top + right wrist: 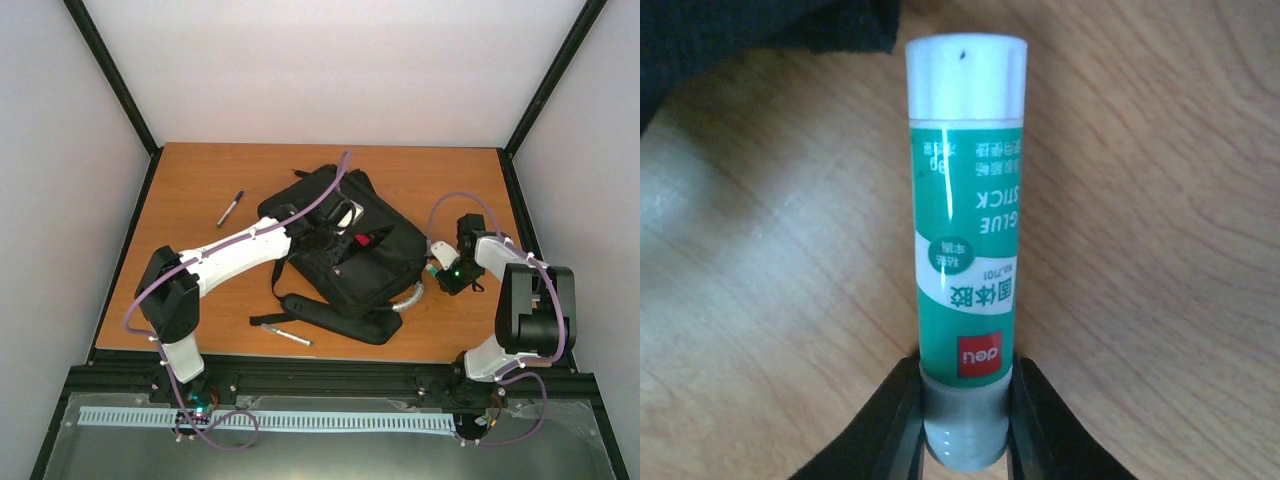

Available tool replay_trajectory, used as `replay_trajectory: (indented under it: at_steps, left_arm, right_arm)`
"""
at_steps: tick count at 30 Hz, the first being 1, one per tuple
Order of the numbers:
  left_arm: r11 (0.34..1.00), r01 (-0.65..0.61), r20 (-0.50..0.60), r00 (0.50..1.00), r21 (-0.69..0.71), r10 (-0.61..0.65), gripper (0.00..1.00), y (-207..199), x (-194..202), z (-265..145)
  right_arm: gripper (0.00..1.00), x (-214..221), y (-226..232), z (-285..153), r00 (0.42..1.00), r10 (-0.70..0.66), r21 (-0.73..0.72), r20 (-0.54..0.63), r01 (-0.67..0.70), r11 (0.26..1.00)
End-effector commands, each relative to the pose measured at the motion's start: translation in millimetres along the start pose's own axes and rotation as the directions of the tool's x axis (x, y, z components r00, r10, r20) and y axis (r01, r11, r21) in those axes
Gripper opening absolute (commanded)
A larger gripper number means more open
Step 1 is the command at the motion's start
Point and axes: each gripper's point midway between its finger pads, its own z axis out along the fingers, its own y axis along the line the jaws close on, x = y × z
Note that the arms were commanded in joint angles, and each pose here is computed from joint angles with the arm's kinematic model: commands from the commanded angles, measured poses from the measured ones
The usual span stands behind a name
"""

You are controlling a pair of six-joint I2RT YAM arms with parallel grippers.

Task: Pack the student bag
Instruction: Pick up the stationery from the center of the board.

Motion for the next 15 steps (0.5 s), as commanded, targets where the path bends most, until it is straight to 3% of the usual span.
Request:
replay_trajectory:
  at_steps: [1,10,15]
  left_arm:
    - [0.998,-0.003,0.082,0.997,0.068,-0.002,0.01,-16,-19,-24]
    - [0.997,-0.001,0.078,0.997,0.076,-0.005,0.01,-18,-18,-23]
    - [0.997,-0.002,0.077,0.997,0.076,-0.004,0.01,-18,-18,-22]
  right_arm:
    - [0.12,-1,3,1,1.000,0.010,-0.018,0.014,-0.010,1.000]
    - [0.04,11,6,-27,1.000,0.003,0.037,0.010,-0.003,0.999]
    - [0.03,5,13,-68,0.996,0.020,0.053,0.087,-0.025,0.998]
